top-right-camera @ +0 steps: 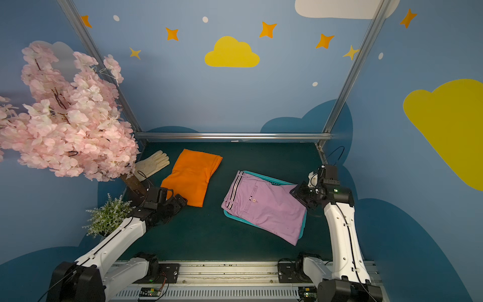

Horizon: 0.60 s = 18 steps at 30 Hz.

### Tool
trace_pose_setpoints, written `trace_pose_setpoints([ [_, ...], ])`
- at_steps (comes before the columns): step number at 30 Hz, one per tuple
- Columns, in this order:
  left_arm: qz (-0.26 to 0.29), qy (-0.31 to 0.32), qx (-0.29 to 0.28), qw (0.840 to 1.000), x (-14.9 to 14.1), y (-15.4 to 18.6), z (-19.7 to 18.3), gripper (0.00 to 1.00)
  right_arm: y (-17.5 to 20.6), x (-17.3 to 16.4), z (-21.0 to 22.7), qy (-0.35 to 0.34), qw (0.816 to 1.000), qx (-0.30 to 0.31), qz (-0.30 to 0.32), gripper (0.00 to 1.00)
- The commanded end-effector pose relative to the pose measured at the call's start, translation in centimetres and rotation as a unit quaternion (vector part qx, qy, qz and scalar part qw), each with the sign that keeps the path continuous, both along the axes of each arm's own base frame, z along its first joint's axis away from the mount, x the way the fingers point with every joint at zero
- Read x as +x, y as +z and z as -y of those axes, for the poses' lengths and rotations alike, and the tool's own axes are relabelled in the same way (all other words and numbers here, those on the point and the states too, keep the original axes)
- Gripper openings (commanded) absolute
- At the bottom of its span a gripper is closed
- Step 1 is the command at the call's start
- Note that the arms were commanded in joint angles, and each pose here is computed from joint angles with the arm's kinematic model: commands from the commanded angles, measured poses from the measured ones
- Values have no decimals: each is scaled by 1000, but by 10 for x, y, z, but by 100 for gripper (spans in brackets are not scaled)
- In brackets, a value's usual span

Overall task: Put the folded long pants in the basket
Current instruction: Pick up the long pant at the center of the board.

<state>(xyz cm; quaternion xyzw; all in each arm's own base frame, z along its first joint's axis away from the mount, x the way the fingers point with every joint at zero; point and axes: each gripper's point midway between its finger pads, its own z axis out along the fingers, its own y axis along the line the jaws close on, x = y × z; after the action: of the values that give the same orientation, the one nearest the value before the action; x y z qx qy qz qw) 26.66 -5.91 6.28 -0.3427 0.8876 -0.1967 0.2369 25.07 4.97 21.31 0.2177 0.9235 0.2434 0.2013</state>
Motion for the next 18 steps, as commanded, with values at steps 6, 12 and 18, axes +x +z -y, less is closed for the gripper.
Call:
trace_pose_setpoints([
  [6,2,51,2,999,26,-25,-21,92,-9,1,-6,22,1000,-3,5,42],
  [12,34,49,-17,998,47,-32,-17,85,-13,1,-9,28,1000,3,-3,42],
  [18,47,34,-46,997,69,-39,-8,74,-12,2,-12,33,999,7,-5,42],
])
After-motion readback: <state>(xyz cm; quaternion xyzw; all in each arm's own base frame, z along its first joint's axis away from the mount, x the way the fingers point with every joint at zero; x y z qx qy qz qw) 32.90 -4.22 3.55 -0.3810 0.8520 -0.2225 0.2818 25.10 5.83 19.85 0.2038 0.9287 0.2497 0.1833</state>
